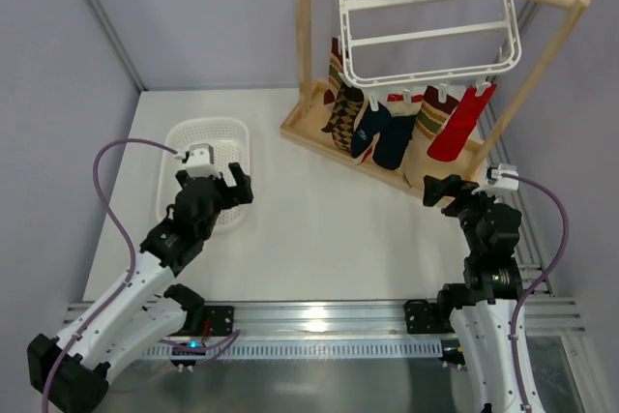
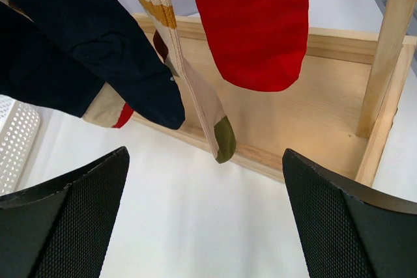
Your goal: Remove the socks clipped to the hanger
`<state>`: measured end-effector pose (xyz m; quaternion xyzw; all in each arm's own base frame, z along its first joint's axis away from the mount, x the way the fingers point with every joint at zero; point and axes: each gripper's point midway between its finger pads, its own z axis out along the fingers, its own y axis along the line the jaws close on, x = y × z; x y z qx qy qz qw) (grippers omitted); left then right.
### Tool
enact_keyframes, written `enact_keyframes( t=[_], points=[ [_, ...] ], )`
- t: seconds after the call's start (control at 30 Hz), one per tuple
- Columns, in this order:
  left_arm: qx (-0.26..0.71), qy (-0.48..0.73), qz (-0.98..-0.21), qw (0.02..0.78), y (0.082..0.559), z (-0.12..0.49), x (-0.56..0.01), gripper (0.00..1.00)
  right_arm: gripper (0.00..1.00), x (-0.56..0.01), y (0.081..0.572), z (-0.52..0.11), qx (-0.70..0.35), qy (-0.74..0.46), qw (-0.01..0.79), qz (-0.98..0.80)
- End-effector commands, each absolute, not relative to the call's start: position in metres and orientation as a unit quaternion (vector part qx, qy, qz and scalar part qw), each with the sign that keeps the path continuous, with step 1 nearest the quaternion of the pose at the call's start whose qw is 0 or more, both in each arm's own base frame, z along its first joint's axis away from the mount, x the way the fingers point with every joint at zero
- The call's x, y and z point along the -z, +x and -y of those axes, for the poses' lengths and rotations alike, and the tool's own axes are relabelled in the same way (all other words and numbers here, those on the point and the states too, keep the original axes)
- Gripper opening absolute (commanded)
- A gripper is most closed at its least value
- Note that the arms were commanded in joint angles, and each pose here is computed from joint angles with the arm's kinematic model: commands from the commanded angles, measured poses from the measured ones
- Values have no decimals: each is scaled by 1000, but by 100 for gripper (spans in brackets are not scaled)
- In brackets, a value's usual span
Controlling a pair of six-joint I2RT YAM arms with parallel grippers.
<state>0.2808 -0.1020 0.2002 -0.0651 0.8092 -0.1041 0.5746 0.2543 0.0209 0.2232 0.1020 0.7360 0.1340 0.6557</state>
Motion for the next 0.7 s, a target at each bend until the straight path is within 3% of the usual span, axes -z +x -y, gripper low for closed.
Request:
enact_keyframes(
  t=[0.0, 0.67],
  points=[
    [107, -69, -794, 595, 284, 101, -214, 100, 100, -234, 256, -24, -138, 88, 667, -727],
    [137, -57, -787, 599, 282, 110, -217, 100, 100, -240, 260, -34, -159, 64, 671, -722]
  ],
)
